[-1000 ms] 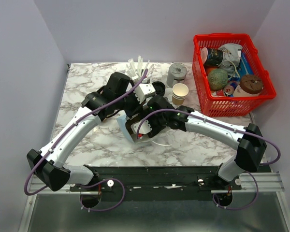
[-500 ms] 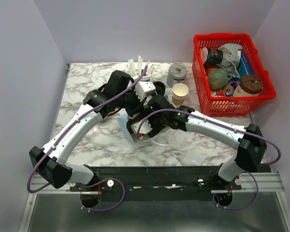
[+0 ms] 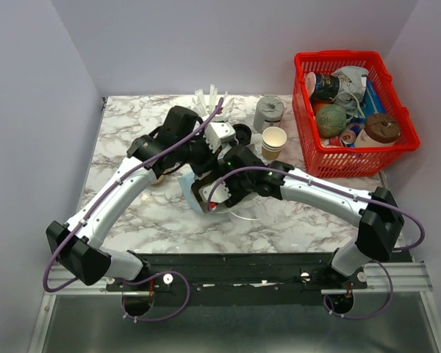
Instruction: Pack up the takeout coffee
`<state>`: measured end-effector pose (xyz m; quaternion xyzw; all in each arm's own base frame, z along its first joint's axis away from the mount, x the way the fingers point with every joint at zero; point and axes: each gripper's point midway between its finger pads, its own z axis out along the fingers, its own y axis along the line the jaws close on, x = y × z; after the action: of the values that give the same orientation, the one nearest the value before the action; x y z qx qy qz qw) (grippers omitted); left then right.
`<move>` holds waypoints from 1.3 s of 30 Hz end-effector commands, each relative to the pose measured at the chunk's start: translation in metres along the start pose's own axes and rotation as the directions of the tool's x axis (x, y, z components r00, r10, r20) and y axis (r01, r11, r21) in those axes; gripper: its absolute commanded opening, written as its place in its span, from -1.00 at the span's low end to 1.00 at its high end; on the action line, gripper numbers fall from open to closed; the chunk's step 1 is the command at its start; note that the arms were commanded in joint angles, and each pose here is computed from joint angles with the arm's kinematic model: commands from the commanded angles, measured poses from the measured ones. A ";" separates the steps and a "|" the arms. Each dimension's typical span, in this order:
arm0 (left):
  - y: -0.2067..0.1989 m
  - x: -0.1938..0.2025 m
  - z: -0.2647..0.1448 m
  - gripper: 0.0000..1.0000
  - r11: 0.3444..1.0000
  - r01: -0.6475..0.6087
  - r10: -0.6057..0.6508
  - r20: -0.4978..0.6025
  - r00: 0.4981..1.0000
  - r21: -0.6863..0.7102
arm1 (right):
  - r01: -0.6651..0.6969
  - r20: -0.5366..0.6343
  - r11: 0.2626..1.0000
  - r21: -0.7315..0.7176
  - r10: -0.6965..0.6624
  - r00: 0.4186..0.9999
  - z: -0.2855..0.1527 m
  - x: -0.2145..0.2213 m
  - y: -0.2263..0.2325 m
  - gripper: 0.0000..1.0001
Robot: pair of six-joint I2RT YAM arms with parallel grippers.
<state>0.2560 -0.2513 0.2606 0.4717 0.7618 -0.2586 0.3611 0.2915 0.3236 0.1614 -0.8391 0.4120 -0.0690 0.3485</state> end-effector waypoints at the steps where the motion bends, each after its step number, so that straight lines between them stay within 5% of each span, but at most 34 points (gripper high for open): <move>1: -0.023 0.021 0.001 -1.00 0.992 0.077 -0.068 -0.086 0.994 0.099 | -0.033 -0.015 0.996 0.085 0.034 0.999 0.005 0.008 -0.025 -0.99; 13: -0.015 0.020 -0.002 -0.98 0.995 0.073 -0.067 -0.082 0.994 0.069 | -0.072 0.016 0.996 0.044 0.072 0.997 0.026 0.012 -0.020 -0.99; 21: -0.010 0.019 -0.003 -0.24 0.996 0.078 -0.073 -0.084 0.994 0.049 | -0.095 0.003 0.995 0.015 0.095 0.996 0.038 0.024 -0.014 -0.99; 26: -0.007 0.017 -0.003 -0.02 0.996 0.083 -0.080 -0.085 0.993 0.033 | -0.088 0.005 0.996 0.008 0.088 0.996 0.040 0.025 -0.013 -0.97; 30: -0.004 0.015 -0.004 0.10 0.996 0.084 -0.082 -0.079 0.993 0.018 | -0.095 0.002 0.995 -0.016 0.095 0.995 0.040 0.026 -0.006 -0.77; 34: -0.001 0.014 -0.004 0.14 0.996 0.084 -0.084 -0.077 0.993 0.000 | -0.108 0.001 0.994 -0.031 0.108 0.994 0.037 0.025 -0.004 -0.16; 39: -0.003 0.014 -0.005 0.15 0.996 0.092 -0.092 -0.075 0.993 0.002 | -0.134 0.009 0.991 -0.011 0.135 0.991 0.025 0.023 -0.010 0.15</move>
<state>0.2657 -0.2372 0.2538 0.4501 0.7875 -0.2345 0.3497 0.3175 0.3305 0.1390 -0.8305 0.4329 -0.0486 0.3472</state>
